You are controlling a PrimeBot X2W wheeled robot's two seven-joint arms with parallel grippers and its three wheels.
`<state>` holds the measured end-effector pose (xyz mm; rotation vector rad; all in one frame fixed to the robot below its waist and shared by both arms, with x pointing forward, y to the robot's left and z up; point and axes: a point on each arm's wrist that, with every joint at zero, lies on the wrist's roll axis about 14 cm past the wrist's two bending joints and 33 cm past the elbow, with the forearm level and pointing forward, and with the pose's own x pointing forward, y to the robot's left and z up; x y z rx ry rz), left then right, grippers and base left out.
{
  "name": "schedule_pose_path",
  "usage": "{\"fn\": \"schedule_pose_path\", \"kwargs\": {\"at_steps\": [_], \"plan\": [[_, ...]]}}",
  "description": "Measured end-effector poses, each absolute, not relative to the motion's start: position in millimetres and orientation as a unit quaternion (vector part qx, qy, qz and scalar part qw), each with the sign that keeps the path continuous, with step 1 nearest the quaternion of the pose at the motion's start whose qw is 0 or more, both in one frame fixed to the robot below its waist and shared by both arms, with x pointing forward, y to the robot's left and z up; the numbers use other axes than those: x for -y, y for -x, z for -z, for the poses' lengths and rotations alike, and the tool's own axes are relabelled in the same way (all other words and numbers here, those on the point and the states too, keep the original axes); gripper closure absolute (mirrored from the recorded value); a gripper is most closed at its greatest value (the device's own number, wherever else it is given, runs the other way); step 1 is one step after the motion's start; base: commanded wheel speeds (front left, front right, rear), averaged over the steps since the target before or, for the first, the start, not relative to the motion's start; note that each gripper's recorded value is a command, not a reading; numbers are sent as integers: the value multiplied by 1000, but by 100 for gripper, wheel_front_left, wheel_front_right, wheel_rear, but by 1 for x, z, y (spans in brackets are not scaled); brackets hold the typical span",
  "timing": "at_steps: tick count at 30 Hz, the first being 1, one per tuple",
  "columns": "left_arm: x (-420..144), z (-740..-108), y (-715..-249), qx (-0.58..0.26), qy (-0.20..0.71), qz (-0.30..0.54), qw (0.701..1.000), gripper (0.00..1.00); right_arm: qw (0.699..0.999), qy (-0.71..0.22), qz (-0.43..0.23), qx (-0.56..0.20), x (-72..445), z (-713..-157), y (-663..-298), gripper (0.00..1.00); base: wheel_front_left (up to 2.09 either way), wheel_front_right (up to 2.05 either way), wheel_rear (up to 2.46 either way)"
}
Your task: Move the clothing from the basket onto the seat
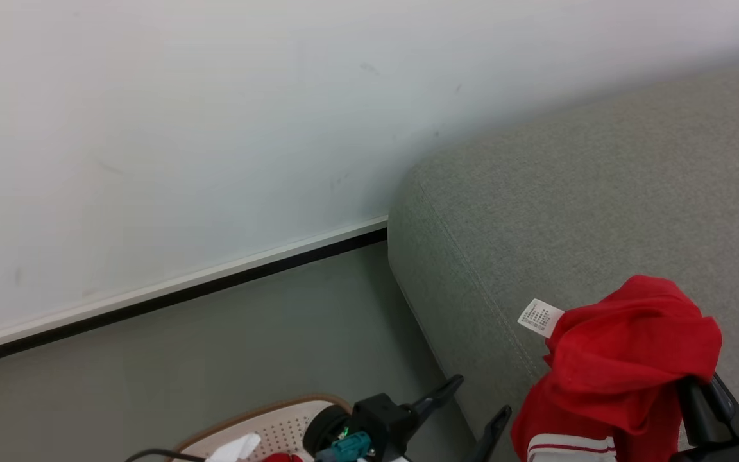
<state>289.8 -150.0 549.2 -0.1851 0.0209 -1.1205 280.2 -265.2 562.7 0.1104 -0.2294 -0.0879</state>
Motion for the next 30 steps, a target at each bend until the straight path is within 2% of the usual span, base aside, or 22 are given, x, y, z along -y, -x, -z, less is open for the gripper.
{"fn": "schedule_pose_path", "kwargs": {"at_steps": [7,12,21,30], "plan": [[154,-546,-296,-16,95,536,839,0,992,-49,52,103,272,-559,-284,100,0,0,0],[157,-550,-318,-8,93,538,838,0,994,-35,46,97,277,-559,-307,100,0,0,0],[155,-540,-394,2,88,521,849,0,993,13,31,114,292,-574,-407,100,0,0,0],[141,-508,-465,0,95,488,867,0,988,106,29,107,330,-576,-510,100,0,0,0]]}}
